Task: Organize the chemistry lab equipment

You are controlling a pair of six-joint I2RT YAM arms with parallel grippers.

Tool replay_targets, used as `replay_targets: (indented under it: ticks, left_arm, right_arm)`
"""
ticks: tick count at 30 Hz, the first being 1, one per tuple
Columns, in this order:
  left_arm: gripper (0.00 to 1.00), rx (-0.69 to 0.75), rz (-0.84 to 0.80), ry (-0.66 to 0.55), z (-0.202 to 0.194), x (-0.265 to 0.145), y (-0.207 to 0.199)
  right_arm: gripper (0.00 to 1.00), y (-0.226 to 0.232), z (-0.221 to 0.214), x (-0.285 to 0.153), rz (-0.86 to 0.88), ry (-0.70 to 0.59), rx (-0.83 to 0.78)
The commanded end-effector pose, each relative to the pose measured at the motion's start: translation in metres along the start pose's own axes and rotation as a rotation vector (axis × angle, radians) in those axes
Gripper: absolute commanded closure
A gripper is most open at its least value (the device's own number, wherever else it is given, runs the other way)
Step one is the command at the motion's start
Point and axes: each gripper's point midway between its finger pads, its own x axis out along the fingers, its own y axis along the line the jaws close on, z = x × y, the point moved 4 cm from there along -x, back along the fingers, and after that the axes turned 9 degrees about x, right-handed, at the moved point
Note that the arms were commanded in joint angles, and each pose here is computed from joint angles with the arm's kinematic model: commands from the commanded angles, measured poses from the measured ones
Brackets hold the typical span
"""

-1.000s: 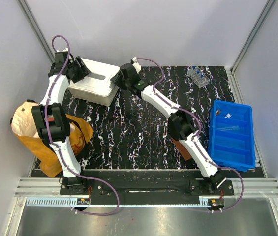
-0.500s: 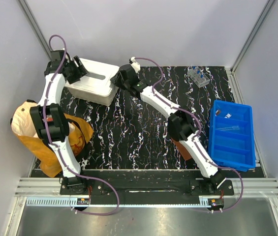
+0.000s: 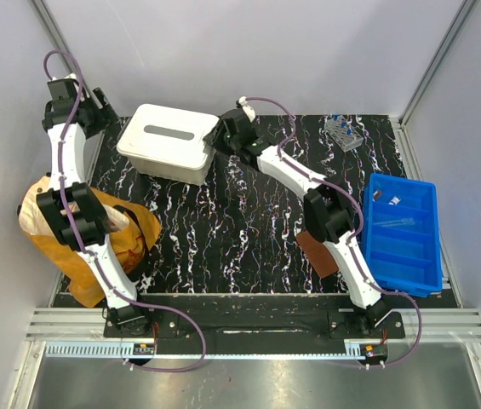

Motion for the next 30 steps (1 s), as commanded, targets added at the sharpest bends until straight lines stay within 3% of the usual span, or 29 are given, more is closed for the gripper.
replay_targets:
  ticks: [1, 7, 24, 30]
  left_arm:
    - [0.16, 0.037, -0.064, -0.043, 0.011, 0.018, 0.003]
    - [0.14, 0.040, -0.182, -0.010, 0.005, 0.040, -0.002]
    - [0.10, -0.183, -0.436, 0.084, -0.033, 0.066, -0.006]
    - [0.09, -0.208, -0.485, 0.061, -0.034, 0.073, -0.009]
  right_arm:
    - [0.74, 0.019, 0.034, -0.024, 0.078, -0.024, -0.073]
    - [0.75, 0.025, 0.043, -0.025, 0.129, -0.028, -0.055]
    - [0.74, 0.034, 0.040, -0.022, 0.209, 0.014, -0.015]
    - [0.74, 0.033, 0.040, -0.018, 0.221, 0.030, -0.006]
